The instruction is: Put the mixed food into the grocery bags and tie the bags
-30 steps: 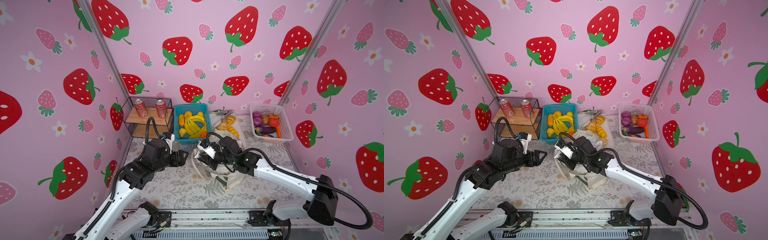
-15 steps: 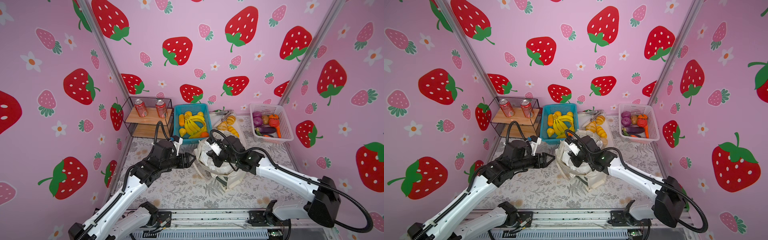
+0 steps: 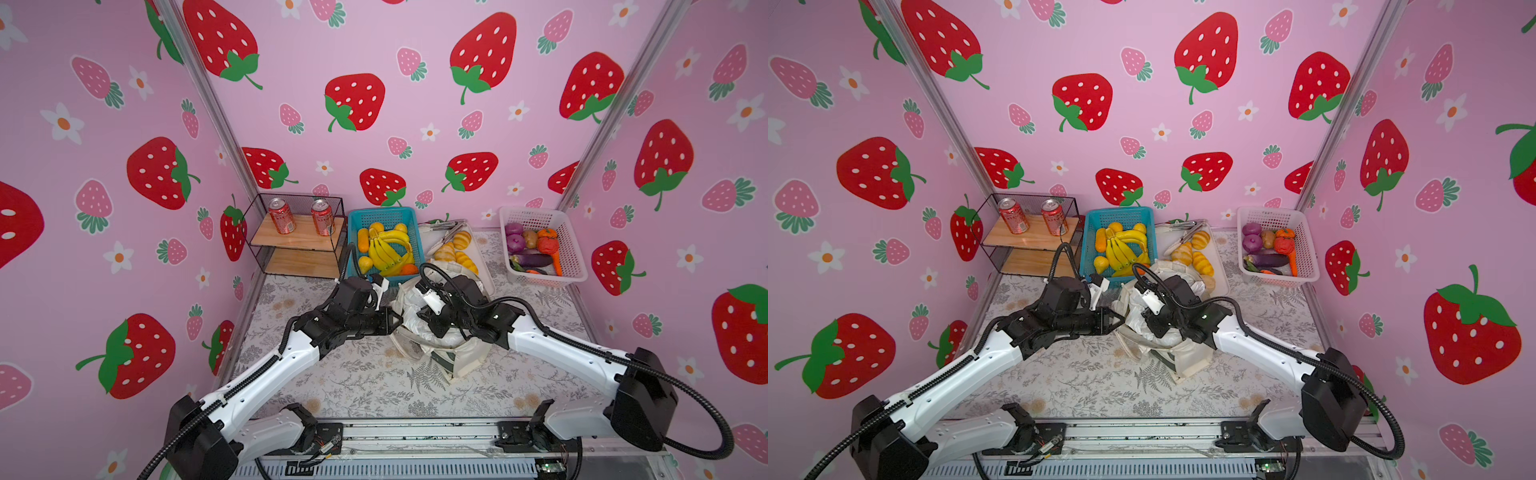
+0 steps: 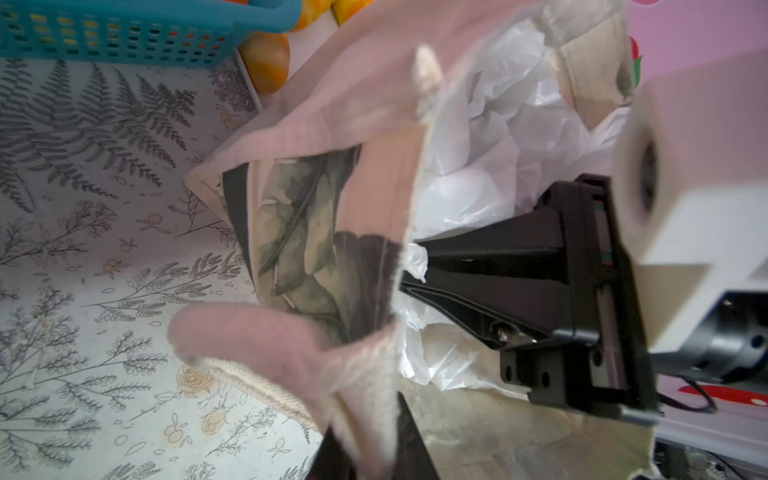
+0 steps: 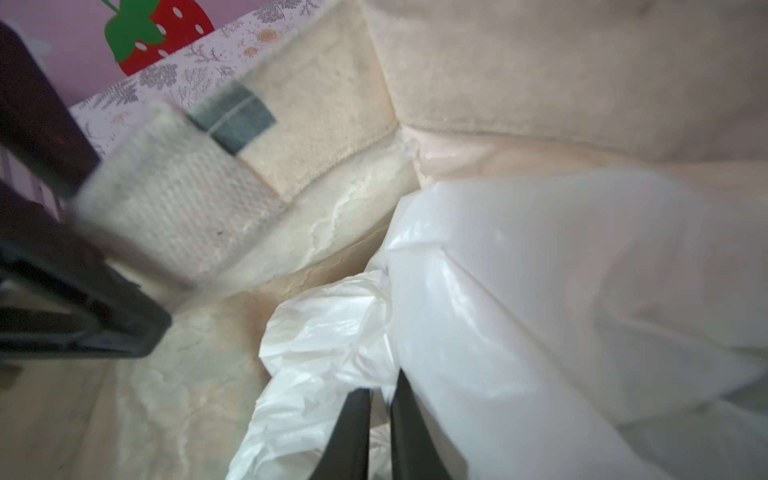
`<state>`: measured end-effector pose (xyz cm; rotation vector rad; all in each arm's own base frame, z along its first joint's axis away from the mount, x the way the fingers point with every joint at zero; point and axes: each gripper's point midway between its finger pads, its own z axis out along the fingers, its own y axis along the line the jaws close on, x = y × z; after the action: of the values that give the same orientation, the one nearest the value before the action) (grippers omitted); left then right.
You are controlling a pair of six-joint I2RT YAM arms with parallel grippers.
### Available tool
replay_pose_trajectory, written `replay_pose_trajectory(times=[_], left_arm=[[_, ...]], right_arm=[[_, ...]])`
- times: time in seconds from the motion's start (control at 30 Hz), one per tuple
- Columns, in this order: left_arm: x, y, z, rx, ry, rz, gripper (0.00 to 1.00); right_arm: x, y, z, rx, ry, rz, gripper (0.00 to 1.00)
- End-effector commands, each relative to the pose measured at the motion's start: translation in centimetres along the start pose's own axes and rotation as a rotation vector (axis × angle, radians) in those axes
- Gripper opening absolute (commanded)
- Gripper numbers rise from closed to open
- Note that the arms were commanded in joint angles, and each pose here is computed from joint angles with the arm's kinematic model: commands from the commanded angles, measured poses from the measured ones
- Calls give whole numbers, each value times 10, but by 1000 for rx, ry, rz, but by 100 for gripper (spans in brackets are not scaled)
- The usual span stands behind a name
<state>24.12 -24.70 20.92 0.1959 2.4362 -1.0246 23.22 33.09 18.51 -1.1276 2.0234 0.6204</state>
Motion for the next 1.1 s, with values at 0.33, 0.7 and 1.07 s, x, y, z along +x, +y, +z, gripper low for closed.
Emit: replay_pose_trajectory(times=[0.33,0.7,1.07], left_arm=[[-26,-31,-36,78,-97,77,0],[-36,-27,-54,33,-135,106,0],[-38,-7,-58,-28,-147,103,0]], right_arm=[[-25,-26,-74,164,-12,21,43],[22,-3,1,23,133,58,23],[-44,5,-44,11,-77,19,51]])
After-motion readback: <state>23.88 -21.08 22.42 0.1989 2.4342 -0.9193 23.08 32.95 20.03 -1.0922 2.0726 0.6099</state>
